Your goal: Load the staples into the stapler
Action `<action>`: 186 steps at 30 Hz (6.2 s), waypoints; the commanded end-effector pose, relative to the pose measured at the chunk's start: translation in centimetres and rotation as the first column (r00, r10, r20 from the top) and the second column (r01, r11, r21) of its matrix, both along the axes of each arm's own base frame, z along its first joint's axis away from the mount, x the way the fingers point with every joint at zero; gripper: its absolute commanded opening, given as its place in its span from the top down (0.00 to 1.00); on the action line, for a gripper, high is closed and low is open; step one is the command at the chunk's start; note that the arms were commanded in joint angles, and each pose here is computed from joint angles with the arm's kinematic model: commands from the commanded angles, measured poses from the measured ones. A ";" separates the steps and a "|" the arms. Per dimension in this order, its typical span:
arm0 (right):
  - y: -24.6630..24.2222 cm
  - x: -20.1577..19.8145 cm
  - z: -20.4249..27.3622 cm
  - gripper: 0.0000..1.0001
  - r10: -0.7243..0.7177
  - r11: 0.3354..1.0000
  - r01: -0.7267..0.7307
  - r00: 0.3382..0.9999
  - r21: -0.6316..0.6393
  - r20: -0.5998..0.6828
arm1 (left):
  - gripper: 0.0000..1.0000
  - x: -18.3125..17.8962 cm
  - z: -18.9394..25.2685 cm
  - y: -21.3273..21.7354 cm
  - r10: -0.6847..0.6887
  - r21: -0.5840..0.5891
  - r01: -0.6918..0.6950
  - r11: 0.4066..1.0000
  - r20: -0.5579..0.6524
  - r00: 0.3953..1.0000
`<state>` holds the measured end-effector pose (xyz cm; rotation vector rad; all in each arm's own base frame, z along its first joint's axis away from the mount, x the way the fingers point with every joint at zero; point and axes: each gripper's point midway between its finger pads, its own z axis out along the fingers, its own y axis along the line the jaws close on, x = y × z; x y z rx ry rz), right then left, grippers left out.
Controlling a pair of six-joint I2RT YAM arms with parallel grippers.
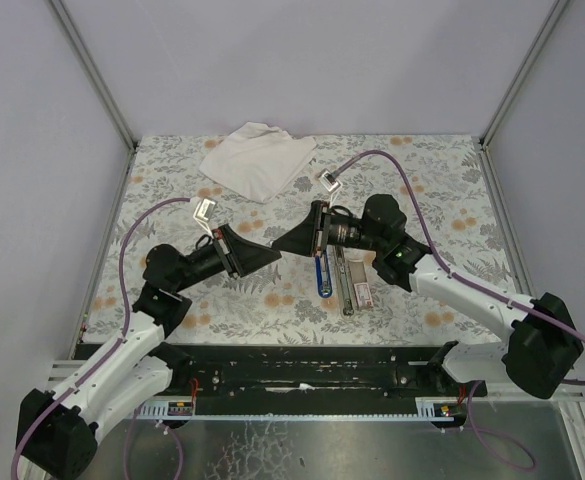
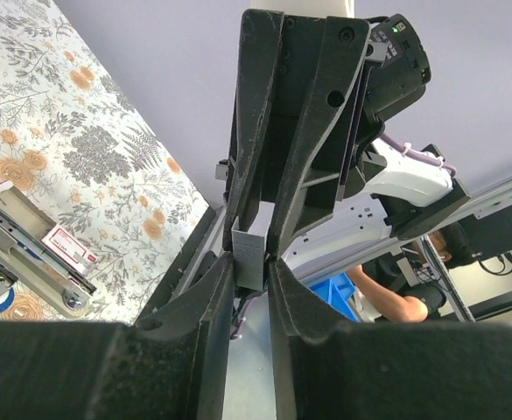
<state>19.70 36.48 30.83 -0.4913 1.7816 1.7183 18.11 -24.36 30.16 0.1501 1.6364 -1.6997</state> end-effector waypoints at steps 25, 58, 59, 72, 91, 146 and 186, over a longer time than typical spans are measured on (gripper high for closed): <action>-6.8 3.5 -7.9 0.39 -0.301 0.844 0.340 0.941 -0.415 0.158 | 0.96 2.7 -19.3 2.8 0.424 0.719 -0.137 0.681 -0.235 0.874; -8.4 4.5 -12.7 0.39 -0.340 0.729 0.360 0.929 -0.582 0.148 | 0.68 0.6 -30.2 0.6 0.501 0.954 0.100 0.281 -0.235 0.833; -8.4 4.5 -12.7 0.39 -0.341 0.728 0.361 0.928 -0.583 0.148 | 0.66 0.5 -30.3 0.3 0.496 0.950 0.106 0.295 -0.247 0.832; -8.6 4.8 -14.5 0.39 -0.358 0.693 0.357 0.924 -0.626 0.131 | 0.52 1.2 -28.5 -2.3 0.438 0.882 0.055 0.468 -0.285 0.852; -2.2 2.8 -24.3 0.42 0.058 0.436 0.207 0.965 -0.876 0.257 | 0.03 15.4 -10.3 19.3 0.722 0.794 -0.461 0.396 0.041 0.691; -7.2 9.6 -20.7 0.81 -0.429 0.261 0.504 0.825 -0.824 0.368 | 0.01 14.6 -11.6 22.6 0.789 0.799 -0.520 0.302 0.096 0.607; -10.3 10.8 -25.3 0.80 -0.560 0.137 0.500 0.751 -0.855 0.350 | 0.00 14.7 -12.3 22.3 0.782 0.807 -0.497 0.320 0.071 0.619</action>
